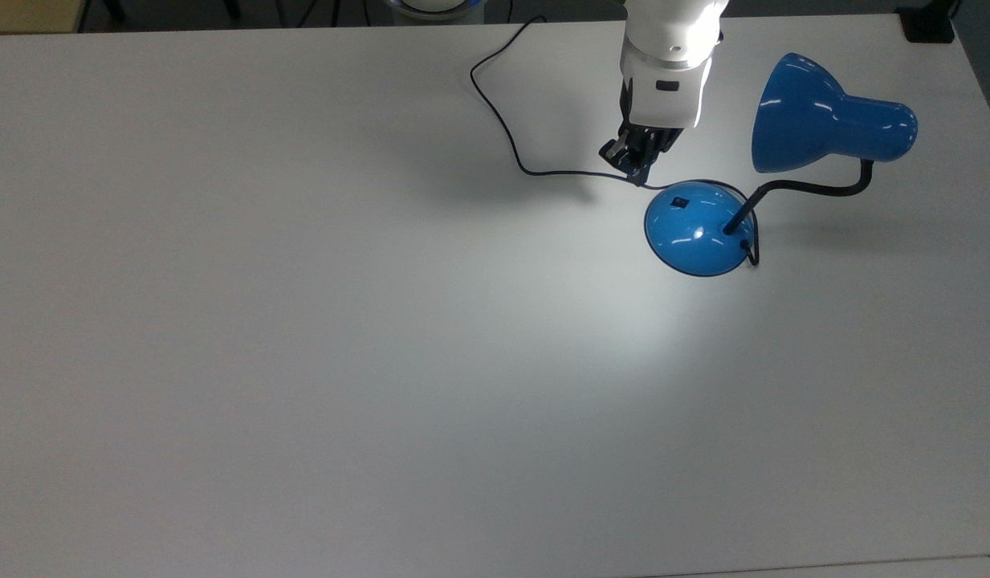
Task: Turn off the lamp
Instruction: 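Lower the gripper over the switch button on the blue lamp base, then press down on the lamp base switch with the gripper fingertips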
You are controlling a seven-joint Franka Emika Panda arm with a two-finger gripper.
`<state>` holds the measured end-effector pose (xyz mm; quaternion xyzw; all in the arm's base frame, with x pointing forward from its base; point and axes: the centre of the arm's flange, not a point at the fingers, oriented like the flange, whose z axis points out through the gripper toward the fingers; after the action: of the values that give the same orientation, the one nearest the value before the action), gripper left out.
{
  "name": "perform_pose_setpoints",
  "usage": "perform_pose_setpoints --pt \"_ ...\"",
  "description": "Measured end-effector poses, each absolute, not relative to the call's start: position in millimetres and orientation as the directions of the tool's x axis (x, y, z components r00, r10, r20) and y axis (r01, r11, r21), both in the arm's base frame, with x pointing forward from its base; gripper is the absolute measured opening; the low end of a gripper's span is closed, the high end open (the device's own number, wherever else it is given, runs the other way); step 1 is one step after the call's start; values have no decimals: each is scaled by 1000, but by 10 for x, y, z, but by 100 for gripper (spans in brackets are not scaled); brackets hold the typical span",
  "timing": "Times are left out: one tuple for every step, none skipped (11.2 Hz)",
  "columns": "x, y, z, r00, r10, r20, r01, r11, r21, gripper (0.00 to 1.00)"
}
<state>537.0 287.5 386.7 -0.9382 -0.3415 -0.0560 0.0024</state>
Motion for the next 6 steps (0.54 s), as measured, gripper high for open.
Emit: perform_pose_setpoints --pt "5380 2902 3828 747 655 114 656 -754 34 1" --pt "5393 2940 3778 735 665 128 667 -744 33 1" --pt "5389 2976 3738 722 679 131 682 -731 33 1" --pt "5375 3023 3698 710 692 131 695 -719 31 1" --pt "5358 3060 3666 702 701 128 704 -710 30 1" --pt "5339 3095 3648 680 723 124 725 -688 31 1"
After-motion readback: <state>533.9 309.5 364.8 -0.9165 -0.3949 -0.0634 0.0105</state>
